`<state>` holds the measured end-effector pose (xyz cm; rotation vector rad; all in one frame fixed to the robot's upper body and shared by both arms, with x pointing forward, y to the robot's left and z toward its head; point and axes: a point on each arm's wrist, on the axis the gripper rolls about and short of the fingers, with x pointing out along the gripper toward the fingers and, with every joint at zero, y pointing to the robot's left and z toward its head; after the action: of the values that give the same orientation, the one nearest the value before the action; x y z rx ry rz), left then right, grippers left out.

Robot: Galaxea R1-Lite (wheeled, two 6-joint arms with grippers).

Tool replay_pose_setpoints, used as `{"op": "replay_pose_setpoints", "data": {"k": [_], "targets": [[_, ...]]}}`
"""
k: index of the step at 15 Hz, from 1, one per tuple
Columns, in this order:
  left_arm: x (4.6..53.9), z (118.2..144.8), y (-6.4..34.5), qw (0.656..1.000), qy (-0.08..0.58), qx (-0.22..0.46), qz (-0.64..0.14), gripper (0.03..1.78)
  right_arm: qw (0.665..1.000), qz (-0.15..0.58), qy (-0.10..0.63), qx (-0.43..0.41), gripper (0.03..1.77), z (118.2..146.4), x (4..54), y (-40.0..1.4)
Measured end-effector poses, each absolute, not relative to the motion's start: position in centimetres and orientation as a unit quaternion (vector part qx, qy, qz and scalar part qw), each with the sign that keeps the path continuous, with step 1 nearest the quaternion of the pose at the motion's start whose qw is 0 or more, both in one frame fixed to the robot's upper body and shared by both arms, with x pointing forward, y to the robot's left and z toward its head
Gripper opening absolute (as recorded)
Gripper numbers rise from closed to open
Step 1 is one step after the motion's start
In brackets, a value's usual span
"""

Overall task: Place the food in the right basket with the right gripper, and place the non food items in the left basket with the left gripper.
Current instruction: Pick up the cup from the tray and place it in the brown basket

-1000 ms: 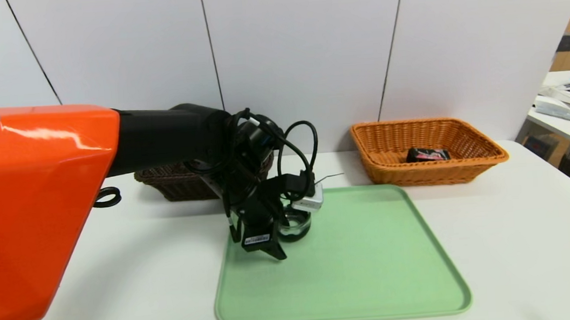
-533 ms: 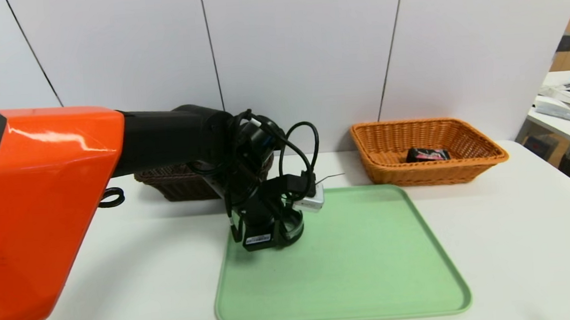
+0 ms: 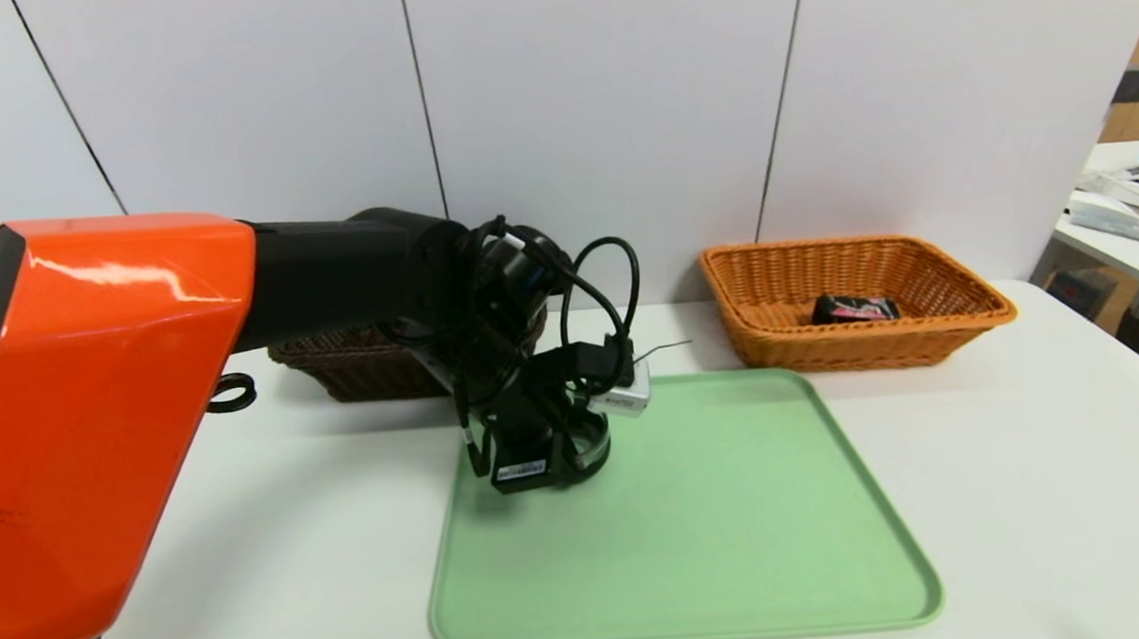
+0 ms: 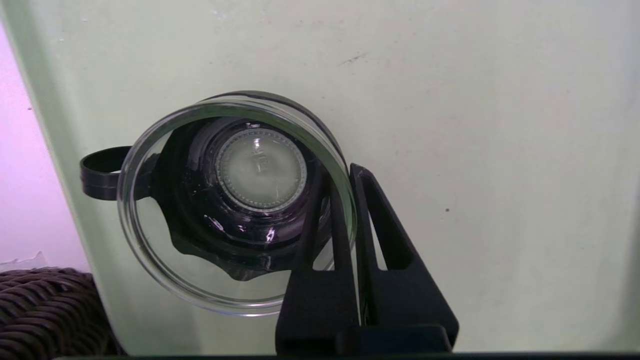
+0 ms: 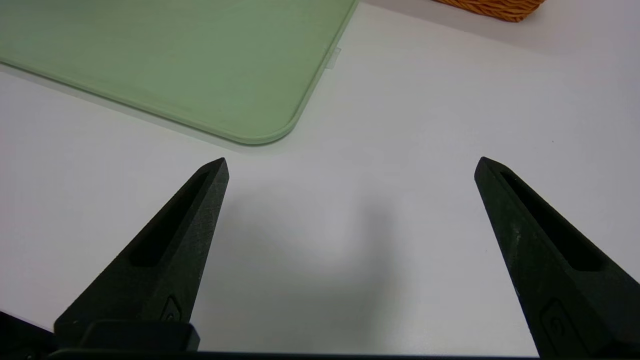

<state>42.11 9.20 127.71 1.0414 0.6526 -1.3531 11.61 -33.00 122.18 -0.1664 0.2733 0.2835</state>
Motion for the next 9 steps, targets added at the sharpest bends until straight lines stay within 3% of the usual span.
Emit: {"op": "replay_pose_setpoints", "data": {"k": [9], "targets": [[43.1, 130.9, 8.7, 0.693, 0.197, 0.429, -0.546, 0.1, 0.976, 0.143, 0.138, -0.083, 1.7, 122.3, 11.7, -33.0]]}}
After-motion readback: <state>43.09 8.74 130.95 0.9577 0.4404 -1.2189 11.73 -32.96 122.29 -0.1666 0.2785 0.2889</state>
